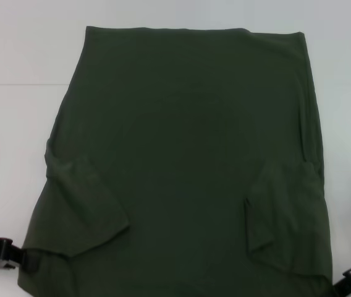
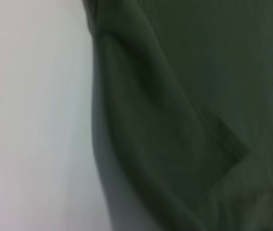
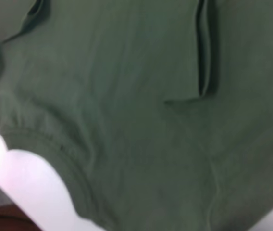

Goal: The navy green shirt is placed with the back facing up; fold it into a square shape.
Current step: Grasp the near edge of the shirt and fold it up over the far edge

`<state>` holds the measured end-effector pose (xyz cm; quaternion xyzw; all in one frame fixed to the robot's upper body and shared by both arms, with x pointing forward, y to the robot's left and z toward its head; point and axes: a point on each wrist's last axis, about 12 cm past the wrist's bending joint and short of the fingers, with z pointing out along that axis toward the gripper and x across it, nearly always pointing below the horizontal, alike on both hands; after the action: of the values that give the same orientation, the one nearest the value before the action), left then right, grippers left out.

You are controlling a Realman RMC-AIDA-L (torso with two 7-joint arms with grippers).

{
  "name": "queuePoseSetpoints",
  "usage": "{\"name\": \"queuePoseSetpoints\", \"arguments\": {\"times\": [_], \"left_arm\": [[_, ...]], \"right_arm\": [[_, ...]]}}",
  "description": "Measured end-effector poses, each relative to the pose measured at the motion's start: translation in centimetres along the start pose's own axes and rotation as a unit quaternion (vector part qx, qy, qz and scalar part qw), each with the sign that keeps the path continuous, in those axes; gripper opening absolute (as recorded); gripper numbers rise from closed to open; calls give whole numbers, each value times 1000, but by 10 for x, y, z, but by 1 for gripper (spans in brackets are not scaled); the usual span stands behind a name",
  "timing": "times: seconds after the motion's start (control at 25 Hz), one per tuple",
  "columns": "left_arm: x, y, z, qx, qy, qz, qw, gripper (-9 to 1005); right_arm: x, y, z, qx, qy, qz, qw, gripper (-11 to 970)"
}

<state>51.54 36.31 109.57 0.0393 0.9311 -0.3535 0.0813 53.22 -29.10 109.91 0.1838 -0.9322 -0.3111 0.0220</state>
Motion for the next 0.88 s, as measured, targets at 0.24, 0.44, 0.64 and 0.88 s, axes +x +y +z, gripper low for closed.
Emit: {"name": "queuePoseSetpoints", "arguments": {"times": [0.24, 0.44, 0.64, 0.88], "left_arm": [[12, -2, -1, 36, 37, -13, 999, 26], [24, -6, 0, 74, 72, -16, 994, 26], [38, -12, 8, 128, 113, -16, 985, 26], [43, -13, 13, 146, 123, -20, 981, 25]], "right_arm": [[13, 0, -6, -25, 25, -29, 999, 56], [26, -3, -7, -44, 47, -45, 997, 62], [41, -12, -8, -56, 63, -46, 995, 67], [49, -19, -9, -70, 67, -43, 994, 74]]}}
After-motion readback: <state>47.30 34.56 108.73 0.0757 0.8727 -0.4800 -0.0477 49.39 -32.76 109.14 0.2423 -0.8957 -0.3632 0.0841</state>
